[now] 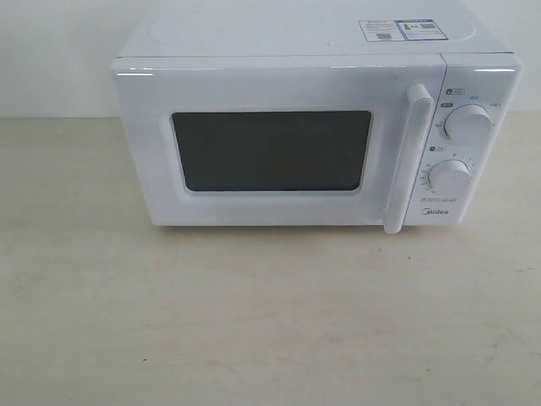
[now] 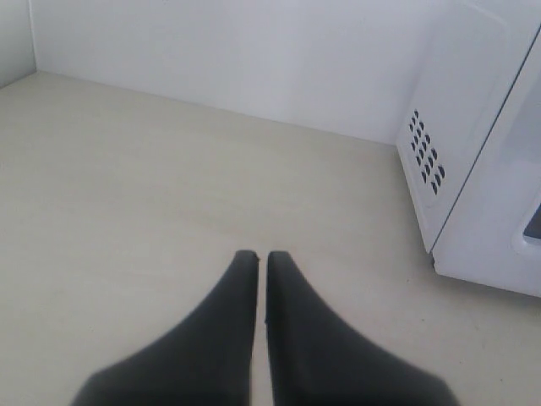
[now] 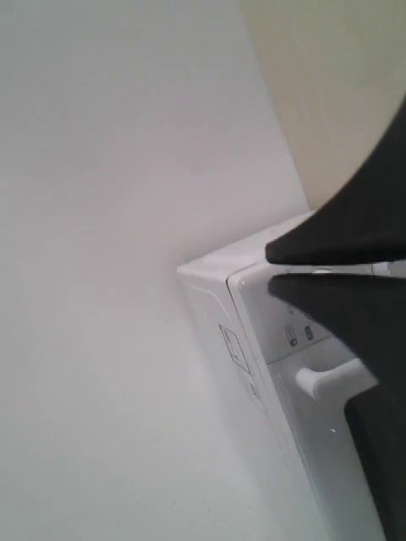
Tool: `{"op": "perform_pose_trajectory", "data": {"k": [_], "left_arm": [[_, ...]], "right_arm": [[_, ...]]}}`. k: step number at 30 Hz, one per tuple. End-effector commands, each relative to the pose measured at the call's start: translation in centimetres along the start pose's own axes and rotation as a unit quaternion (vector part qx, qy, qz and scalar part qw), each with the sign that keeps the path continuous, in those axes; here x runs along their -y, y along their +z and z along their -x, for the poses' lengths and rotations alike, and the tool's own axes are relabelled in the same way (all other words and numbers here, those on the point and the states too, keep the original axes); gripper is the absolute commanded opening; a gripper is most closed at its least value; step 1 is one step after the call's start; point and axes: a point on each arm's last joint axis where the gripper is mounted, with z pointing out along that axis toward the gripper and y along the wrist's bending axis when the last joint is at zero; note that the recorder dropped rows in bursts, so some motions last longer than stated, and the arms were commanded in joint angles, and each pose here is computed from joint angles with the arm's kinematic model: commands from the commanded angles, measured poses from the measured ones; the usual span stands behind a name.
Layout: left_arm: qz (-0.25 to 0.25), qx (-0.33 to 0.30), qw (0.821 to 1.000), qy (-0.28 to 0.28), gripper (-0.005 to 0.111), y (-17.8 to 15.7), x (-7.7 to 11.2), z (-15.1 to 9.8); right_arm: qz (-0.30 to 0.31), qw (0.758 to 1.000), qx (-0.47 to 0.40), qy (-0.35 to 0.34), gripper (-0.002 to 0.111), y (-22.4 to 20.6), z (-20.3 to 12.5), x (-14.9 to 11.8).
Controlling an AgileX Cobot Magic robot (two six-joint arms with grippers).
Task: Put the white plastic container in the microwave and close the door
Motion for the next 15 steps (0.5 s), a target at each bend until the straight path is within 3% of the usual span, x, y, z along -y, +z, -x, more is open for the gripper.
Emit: {"op": "perform_pose_trajectory", "data": {"k": [1, 7, 15], "left_arm": [[-0.001, -0.001, 1.000, -0.009, 0.004, 0.0, 0.0, -0.1], [-0.001, -0.001, 1.000, -0.009, 0.004, 0.0, 0.0, -0.1], [-0.001, -0.001, 1.000, -0.009, 0.004, 0.0, 0.0, -0.1]], "right_arm": [[0.062, 0.996, -0.038, -0.054, 0.000, -0.2, -0.6, -1.2], [0.026, 0.992, -0.094, -0.081, 0.000, -0.2, -2.1, -0.2], [-0.009, 0.989, -0.136, -0.061, 0.000, -0.3, -5.1, 1.2]]}}
